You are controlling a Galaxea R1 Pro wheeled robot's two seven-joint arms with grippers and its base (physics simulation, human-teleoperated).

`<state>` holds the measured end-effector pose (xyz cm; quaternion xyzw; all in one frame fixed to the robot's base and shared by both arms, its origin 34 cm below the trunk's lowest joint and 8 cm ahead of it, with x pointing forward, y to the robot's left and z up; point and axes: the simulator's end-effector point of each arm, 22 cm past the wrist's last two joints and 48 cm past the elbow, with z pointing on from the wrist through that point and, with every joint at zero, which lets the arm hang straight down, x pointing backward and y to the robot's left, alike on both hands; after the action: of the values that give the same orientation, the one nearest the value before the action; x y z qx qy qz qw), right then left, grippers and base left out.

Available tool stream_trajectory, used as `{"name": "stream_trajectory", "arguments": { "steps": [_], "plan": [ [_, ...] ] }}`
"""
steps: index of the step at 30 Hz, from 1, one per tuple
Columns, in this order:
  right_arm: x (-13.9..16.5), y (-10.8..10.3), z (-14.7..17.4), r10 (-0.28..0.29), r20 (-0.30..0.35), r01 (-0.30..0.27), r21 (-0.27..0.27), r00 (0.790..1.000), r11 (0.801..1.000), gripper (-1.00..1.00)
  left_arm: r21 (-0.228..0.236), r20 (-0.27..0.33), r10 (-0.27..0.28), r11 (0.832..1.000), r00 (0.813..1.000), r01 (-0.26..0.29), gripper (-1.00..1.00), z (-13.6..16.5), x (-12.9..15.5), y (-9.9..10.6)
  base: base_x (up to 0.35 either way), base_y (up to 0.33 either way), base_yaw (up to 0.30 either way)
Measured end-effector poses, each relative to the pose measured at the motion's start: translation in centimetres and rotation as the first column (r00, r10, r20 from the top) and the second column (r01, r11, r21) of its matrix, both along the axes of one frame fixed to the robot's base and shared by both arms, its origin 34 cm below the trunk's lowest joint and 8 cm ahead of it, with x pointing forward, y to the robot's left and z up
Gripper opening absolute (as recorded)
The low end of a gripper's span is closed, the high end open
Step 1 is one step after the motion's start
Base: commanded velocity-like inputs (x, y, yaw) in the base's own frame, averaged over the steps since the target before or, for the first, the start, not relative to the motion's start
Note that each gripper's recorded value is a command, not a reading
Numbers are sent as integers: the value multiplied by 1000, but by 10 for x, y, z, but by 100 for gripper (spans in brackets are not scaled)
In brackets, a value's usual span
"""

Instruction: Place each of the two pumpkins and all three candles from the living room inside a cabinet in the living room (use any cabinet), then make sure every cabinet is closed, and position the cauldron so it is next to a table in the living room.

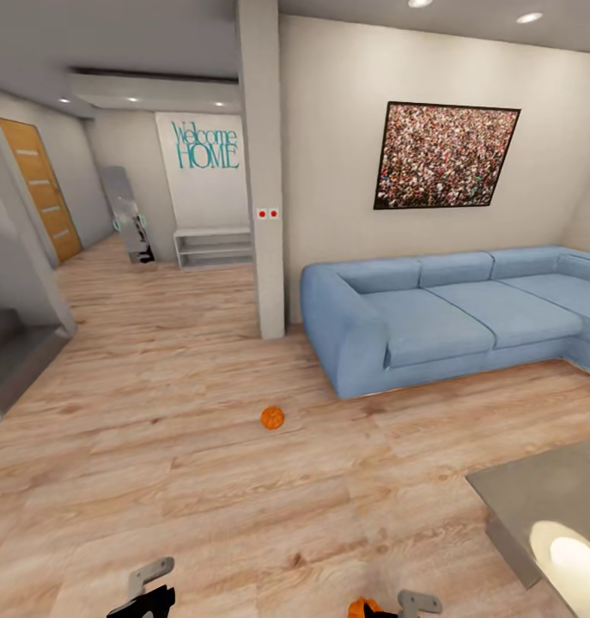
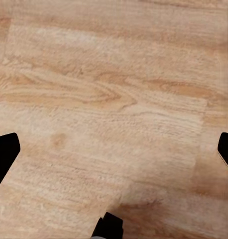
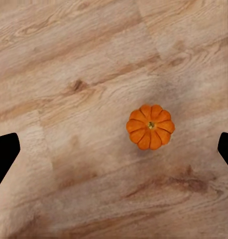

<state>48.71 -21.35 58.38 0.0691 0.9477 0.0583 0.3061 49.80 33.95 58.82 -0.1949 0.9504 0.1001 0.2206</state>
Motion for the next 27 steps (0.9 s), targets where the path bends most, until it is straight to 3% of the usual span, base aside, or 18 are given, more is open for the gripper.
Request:
{"name": "stream_trajectory", "arguments": {
  "steps": [10,27],
  "plan": [
    [1,0,1,0,3,0,0,1000,1000,100,0,1,0,1000,1000,0,100,0,1,0,97,84,-97],
    [2,0,2,0,6,0,0,1000,1000,100,0,4,-1,1000,1000,1,100,2,1,0,196,76,-93]
  ]
}}
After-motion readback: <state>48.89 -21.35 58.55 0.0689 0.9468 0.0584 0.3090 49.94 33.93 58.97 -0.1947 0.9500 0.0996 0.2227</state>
